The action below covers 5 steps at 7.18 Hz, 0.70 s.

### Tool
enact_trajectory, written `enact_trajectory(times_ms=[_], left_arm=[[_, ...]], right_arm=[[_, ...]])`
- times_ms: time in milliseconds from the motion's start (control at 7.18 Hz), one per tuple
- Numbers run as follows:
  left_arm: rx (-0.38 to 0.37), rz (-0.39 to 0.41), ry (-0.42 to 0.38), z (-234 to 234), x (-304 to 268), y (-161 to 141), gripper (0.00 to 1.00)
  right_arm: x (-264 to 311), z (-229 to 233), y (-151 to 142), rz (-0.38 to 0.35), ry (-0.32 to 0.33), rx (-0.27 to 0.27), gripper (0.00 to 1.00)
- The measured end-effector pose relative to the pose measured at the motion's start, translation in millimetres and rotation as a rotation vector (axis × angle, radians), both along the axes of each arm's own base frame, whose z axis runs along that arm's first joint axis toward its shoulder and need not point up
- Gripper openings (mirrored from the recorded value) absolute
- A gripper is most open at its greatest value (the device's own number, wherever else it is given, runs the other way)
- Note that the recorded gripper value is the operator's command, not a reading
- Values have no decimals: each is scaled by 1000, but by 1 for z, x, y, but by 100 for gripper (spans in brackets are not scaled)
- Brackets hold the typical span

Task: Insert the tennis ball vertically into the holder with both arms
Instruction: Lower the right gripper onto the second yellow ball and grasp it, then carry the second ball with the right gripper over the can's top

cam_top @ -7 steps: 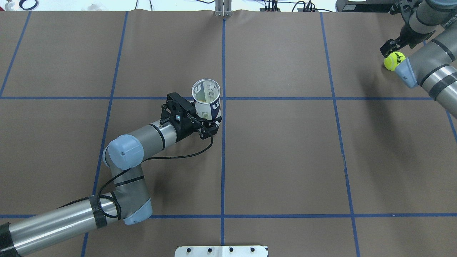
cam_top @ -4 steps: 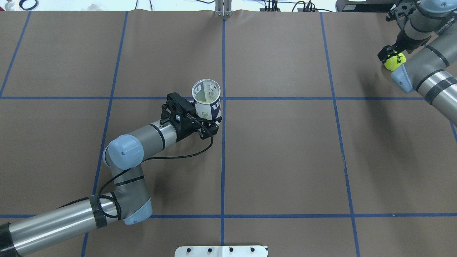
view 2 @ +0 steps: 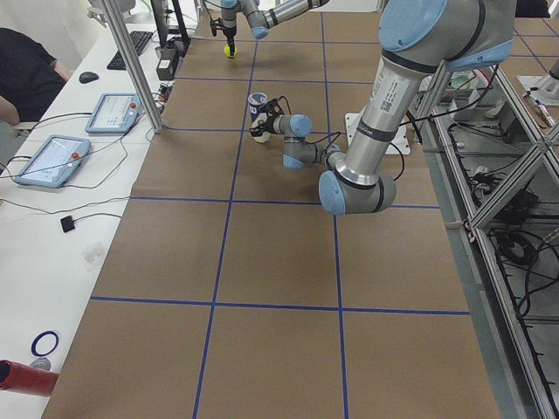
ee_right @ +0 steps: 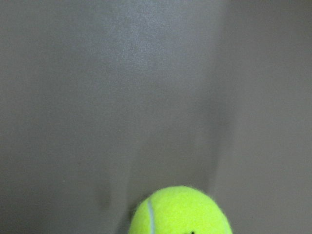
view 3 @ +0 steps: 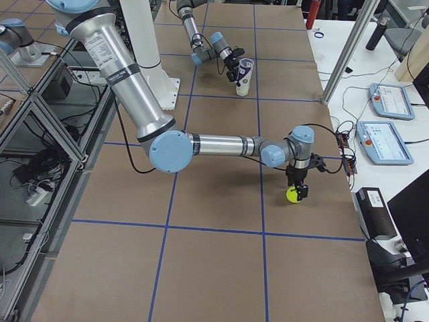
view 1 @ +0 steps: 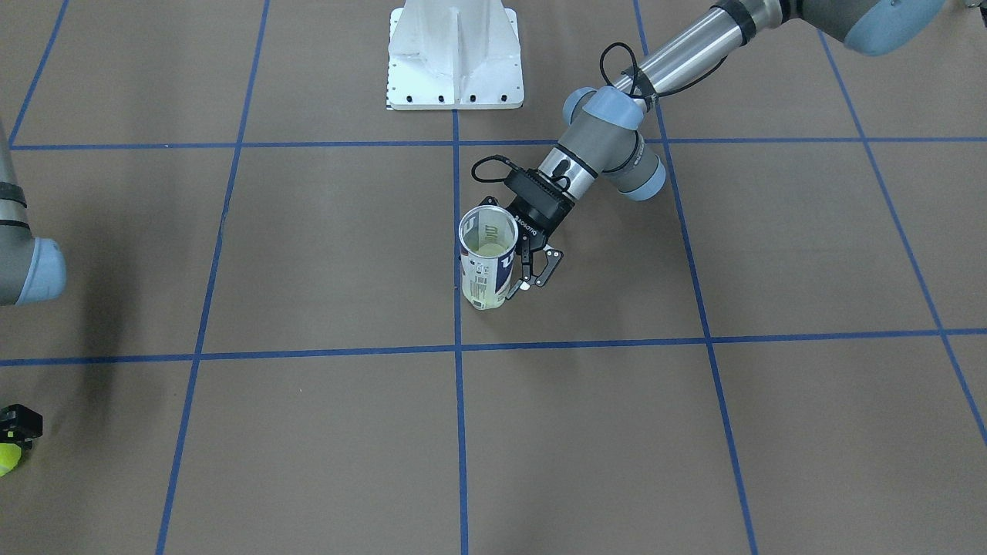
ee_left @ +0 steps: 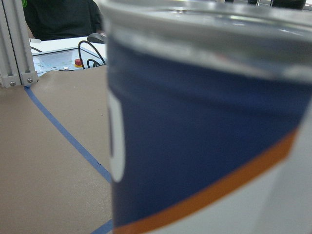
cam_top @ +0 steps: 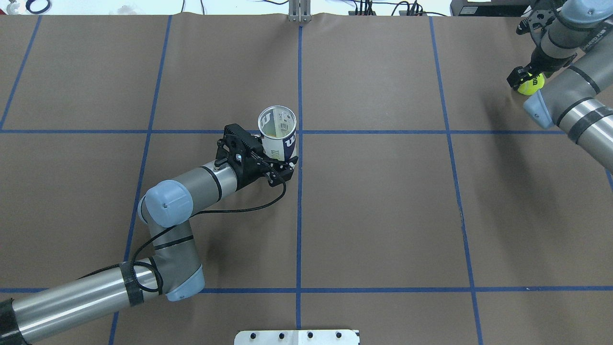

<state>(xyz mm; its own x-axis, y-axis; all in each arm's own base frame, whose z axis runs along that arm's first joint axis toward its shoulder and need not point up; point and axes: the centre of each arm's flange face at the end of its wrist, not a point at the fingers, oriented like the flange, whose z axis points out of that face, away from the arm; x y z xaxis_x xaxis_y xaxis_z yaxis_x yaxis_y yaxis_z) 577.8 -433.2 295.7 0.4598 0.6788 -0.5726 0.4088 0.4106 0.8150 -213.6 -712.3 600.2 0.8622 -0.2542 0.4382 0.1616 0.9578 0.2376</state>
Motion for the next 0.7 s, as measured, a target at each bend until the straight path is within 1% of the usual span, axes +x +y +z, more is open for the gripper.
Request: enact_trajectory(times_ms=[278,418,557,696], left_arm=[[0,0,0,0,0,0,99],[1,0,1,-1,0,0,99],[1,-1,2,-2,-1,0,99],[1,-1,2,-2,-1,0,99]], right_arm=[[1,-1,-1,-8,8,11,0],[7,-10,-5,-14,7,34,0],[21,-29,-12,-5,-13,55,0],[33,-59,-20,8,-63,62,0]])
